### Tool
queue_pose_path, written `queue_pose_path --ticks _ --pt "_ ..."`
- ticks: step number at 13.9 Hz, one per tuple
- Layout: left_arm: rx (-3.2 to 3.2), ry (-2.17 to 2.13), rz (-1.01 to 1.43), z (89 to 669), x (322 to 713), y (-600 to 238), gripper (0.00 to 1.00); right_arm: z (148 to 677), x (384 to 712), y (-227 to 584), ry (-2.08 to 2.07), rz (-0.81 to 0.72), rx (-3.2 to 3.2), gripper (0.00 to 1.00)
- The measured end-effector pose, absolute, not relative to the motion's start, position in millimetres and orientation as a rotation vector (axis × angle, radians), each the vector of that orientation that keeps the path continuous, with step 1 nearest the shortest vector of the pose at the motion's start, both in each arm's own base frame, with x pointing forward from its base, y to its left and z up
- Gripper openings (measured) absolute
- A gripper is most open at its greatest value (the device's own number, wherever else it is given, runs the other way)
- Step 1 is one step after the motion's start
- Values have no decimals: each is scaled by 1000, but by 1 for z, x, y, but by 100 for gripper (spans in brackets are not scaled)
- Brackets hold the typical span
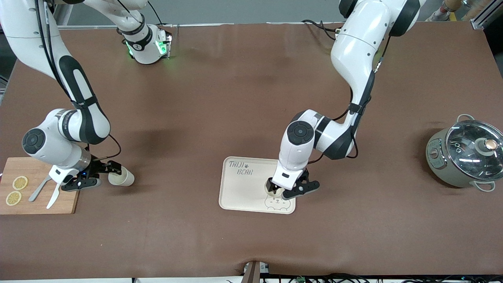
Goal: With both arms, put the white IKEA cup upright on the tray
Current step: 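Release the cup on the tray while the right gripper reaches the other cup, then grasp the second white cup with the right gripper while the left withdraws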
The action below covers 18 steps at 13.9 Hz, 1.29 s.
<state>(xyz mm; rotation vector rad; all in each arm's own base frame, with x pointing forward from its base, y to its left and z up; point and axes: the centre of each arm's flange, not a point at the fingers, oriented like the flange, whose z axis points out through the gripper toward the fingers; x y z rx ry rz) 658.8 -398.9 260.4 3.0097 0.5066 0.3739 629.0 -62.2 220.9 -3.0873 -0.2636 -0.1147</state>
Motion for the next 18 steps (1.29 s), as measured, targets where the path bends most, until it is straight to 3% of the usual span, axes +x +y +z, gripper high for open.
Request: queue_pose_path --ticks 7,15,16,18 --pt "3087 287 242 340 692 -308 100 218 627 -62 -265 -130 -3090 100" --pt "3089 -42 133 373 733 -128 100 212 622 -60 -270 -135 -3092 99" --pt "3086 -32 131 374 736 -107 100 212 622 -60 -271 -135 -3092 96" --pt "3090 -3 100 371 736 -86 100 212 622 -60 -271 -135 -3092 71"
